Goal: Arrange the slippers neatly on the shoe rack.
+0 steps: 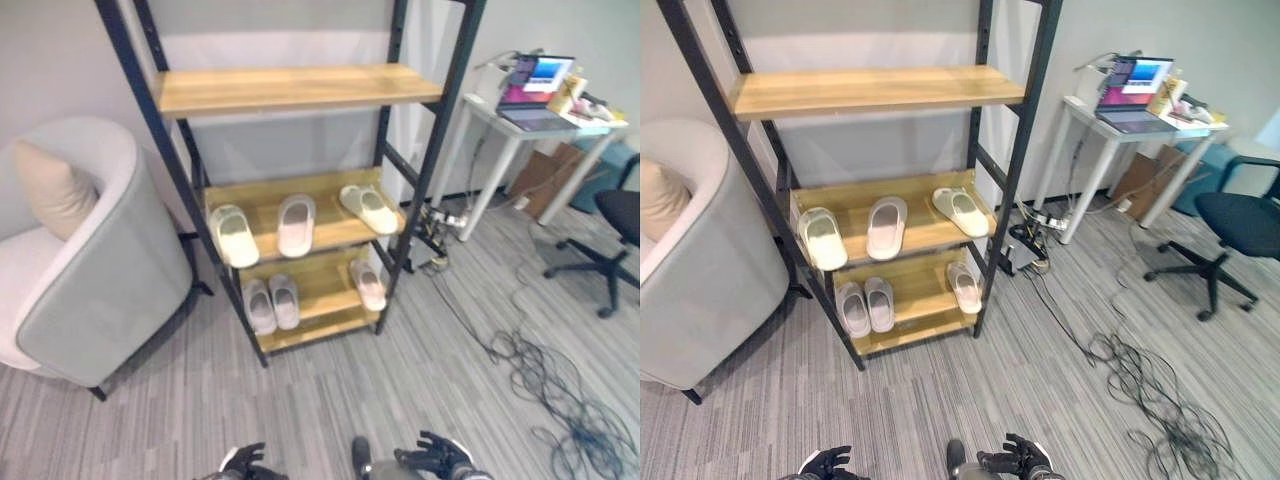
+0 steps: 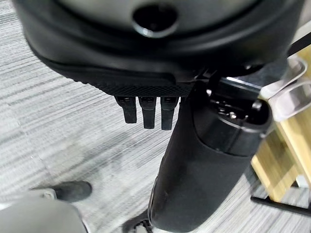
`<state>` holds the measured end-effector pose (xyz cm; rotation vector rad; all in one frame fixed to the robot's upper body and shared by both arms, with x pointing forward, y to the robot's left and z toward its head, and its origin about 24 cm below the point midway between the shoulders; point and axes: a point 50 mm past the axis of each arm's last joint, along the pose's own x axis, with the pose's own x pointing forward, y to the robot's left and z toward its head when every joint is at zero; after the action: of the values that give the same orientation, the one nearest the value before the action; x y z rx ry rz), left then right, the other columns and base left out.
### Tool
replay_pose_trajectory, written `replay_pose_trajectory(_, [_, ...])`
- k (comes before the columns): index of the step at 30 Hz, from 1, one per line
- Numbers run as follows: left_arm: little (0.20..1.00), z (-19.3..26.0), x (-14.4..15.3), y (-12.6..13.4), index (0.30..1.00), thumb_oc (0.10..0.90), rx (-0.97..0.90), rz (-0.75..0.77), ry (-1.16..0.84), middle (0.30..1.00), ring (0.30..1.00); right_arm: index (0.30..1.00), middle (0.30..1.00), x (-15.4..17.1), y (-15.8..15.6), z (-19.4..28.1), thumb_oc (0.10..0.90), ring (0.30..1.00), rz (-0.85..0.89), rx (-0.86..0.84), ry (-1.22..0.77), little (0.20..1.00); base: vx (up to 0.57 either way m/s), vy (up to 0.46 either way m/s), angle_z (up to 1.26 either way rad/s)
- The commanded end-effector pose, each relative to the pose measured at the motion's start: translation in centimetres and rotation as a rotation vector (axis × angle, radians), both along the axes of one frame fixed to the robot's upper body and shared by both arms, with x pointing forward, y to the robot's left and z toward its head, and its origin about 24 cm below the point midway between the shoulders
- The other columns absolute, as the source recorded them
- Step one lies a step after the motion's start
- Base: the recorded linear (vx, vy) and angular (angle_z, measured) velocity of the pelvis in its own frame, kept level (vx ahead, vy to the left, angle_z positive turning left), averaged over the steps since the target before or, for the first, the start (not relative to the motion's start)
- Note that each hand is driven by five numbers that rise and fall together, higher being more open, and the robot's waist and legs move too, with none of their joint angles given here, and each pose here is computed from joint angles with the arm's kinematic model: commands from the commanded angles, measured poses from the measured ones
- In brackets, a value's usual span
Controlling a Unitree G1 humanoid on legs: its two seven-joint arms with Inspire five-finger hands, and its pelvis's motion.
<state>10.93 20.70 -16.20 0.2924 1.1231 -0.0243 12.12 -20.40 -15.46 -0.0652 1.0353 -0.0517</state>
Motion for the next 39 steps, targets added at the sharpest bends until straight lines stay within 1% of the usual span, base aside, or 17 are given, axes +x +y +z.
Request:
replay_pose_trajectory(1, [0.900,0.4,1.8,-1.3,0.900,0.800,-0.017,-0.058,-0.070,0.900,0.900,0.900,0.900,1.1,-1.5,0.9,0.800,0.900,0.018,-0.051,-0.074,0.900,0.11,-0.055,0.30])
replay_pose_trajectory(5, [0.900,0.9,3.3,-1.4,0.900,0.800,-0.019,-0.057,-0.115,0.900,0.900,0.900,0.900,1.6,-1.9,1.2,0.800,0.900,0.010,-0.070,-0.091,0.900,0.16,-0.120,0.34])
replay_pose_trajectory(9, [0.900,1.0,3.6,-1.6,0.900,0.800,-0.025,-0.070,-0.122,0.900,0.900,0.900,0.900,1.8,-2.3,1.3,0.800,0.900,0.010,-0.079,-0.093,0.900,0.20,-0.031,0.31])
replay_pose_trajectory(17, [0.900,0.7,2.6,-1.2,0.900,0.800,-0.027,-0.052,-0.096,0.900,0.900,0.900,0.900,1.9,-1.6,1.3,0.800,0.900,0.020,-0.066,-0.105,0.900,0.27,0.061,0.10])
replay_pose_trajectory(19, [0.900,0.4,1.6,-0.9,0.900,0.800,-0.023,-0.038,-0.063,0.900,0.900,0.900,0.900,1.3,-1.3,0.9,0.800,0.900,0.032,-0.052,-0.077,0.900,0.38,0.149,-0.39])
replay_pose_trajectory(24, [0.900,0.8,2.5,-0.3,0.900,0.800,-0.008,-0.048,-0.085,0.900,0.900,0.900,0.900,3.1,-0.2,1.6,0.800,0.900,0.059,-0.018,-0.145,0.900,0.17,0.091,-0.27])
replay_pose_trajectory(31, [0.900,1.2,3.7,-0.6,0.900,0.800,-0.008,-0.065,-0.126,0.900,0.900,0.900,0.900,4.3,0.3,2.2,0.800,0.900,0.075,-0.006,-0.195,0.900,0.21,-0.051,0.35])
replay_pose_trajectory(34, [0.900,1.2,3.7,-0.6,0.900,0.800,-0.004,-0.073,-0.125,0.900,0.900,0.900,0.900,4.5,0.4,2.5,0.800,0.900,0.093,-0.008,-0.212,0.900,0.09,-0.103,0.26])
replay_pose_trajectory(36, [0.900,0.8,2.6,-0.5,0.900,0.800,-0.001,-0.063,-0.090,0.900,0.900,0.900,0.900,4.5,0.5,2.6,0.800,0.900,0.118,-0.008,-0.227,0.900,0.10,-0.141,0.41])
replay_pose_trajectory(39, [0.900,0.6,1.8,-0.5,0.900,0.800,-0.006,-0.053,-0.070,0.900,0.900,0.900,0.900,4.5,0.7,2.8,0.800,0.900,0.155,-0.011,-0.240,0.900,0.05,-0.142,0.17])
